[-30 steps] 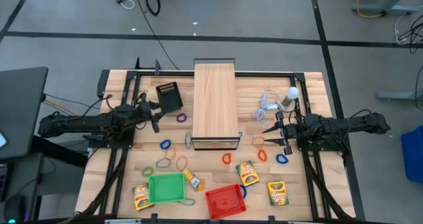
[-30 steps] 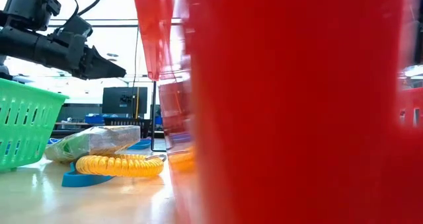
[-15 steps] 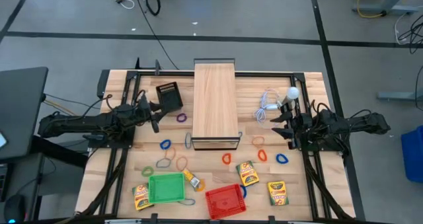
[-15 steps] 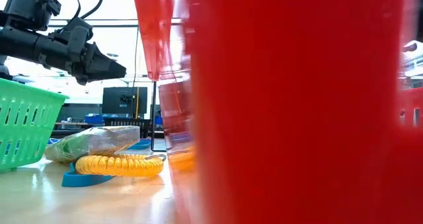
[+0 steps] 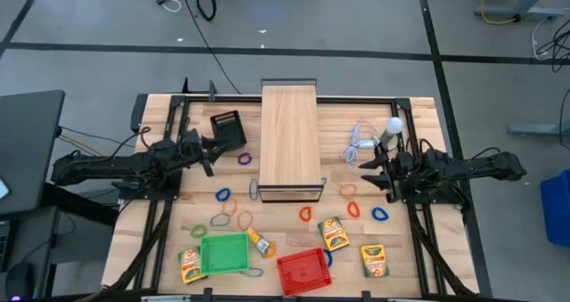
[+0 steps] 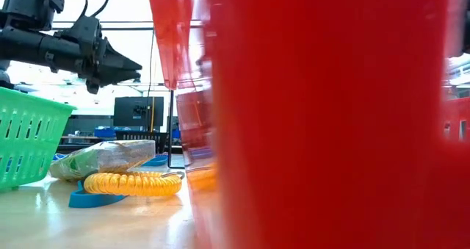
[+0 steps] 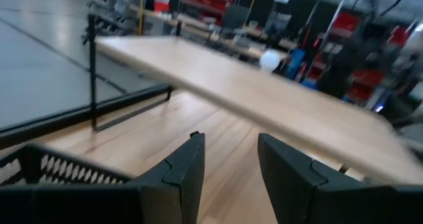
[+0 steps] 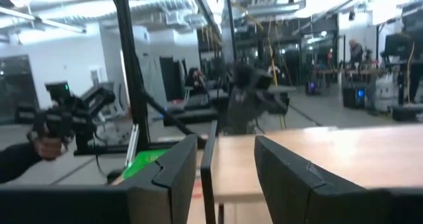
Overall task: Pick & Place Office Desk Supplies
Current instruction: Put the orange spring keychain into the red basket
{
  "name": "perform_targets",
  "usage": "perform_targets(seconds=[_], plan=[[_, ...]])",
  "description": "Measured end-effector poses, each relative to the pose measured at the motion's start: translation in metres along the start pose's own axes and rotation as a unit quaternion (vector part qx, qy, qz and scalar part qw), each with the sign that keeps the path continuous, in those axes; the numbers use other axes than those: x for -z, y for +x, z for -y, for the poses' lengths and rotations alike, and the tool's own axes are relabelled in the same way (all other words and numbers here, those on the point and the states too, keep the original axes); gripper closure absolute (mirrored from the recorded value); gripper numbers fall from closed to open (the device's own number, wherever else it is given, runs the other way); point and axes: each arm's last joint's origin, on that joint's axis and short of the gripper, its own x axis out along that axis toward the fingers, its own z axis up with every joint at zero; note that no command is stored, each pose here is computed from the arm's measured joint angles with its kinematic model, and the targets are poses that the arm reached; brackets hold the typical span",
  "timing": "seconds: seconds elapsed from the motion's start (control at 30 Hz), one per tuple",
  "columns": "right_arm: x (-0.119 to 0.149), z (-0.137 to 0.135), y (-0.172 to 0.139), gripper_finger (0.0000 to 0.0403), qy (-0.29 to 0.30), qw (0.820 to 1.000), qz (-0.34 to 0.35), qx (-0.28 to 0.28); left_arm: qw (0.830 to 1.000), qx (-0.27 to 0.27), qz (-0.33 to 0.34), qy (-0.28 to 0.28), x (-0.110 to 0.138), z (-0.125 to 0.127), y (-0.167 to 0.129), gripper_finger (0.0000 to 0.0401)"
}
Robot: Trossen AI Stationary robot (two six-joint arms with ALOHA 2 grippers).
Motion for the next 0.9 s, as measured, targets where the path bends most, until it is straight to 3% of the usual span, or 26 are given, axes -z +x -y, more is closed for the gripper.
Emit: perform_targets(seconds=[0.13,0.37,0.53,0.63,0.77,0.83,0.9], plan=[[0.005,0.0,0.003,0.0243,0.016,1.0,-0.022,0.002,1.0,0.027,0.011,0.0,-0.003,0.002,0.0,0.0255],[0.019,0.002,0.01,0.0243,0.017,0.996,-0.087,0.012,0.999,0.031,0.02,0.01,-0.005,0.003,0.0,0.0255],[0.018,0.001,0.025,0.0243,0.031,0.99,-0.136,0.013,0.986,0.163,-0.004,0.035,-0.008,0.012,-0.001,0.0255],[0.008,-0.005,0.045,0.0243,0.025,0.984,-0.174,-0.001,0.978,0.202,-0.024,0.041,-0.01,0.018,0.002,0.0255],[0.0,-0.018,0.082,0.0243,-0.006,0.953,-0.302,-0.018,0.971,0.211,-0.062,0.09,-0.006,0.024,0.008,0.0255],[-0.002,-0.024,0.101,0.0243,-0.026,0.927,-0.374,-0.014,0.966,0.214,-0.077,0.121,-0.004,0.028,0.011,0.0255],[-0.001,-0.029,0.116,0.0243,-0.042,0.889,-0.455,-0.009,0.961,0.22,-0.088,0.144,-0.002,0.031,0.014,0.0255]])
